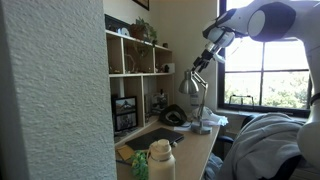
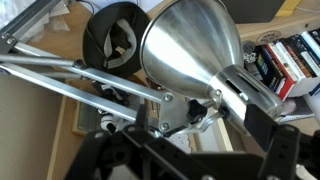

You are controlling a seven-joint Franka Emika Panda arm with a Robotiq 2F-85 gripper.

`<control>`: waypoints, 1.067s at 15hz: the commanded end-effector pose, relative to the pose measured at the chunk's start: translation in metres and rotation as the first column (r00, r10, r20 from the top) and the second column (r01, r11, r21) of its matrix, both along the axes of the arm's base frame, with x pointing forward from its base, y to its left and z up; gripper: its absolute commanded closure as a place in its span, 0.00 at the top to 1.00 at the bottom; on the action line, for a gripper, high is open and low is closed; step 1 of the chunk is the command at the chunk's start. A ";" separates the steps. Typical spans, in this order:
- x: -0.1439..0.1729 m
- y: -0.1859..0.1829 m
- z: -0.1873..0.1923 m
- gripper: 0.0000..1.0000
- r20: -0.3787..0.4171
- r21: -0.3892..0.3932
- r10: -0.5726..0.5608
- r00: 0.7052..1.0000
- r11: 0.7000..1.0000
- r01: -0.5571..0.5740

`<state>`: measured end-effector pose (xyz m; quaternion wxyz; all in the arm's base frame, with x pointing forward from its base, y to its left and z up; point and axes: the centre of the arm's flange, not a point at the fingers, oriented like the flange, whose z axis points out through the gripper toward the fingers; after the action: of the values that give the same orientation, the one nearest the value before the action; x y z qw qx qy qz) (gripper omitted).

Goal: Adjust the lamp upwards

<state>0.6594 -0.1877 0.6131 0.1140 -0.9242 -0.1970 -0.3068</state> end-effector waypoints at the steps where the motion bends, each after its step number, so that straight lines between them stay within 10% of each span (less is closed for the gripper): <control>1: 0.002 -0.007 0.006 0.69 0.027 0.004 0.003 1.000 1.000 -0.003; 10: -0.001 -0.012 0.004 0.02 0.023 0.010 0.000 1.000 1.000 -0.001; 16: -0.002 -0.007 0.005 0.43 0.013 0.013 0.012 1.000 1.000 -0.013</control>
<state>0.6574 -0.1959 0.6121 0.1130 -0.9255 -0.1913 -0.3067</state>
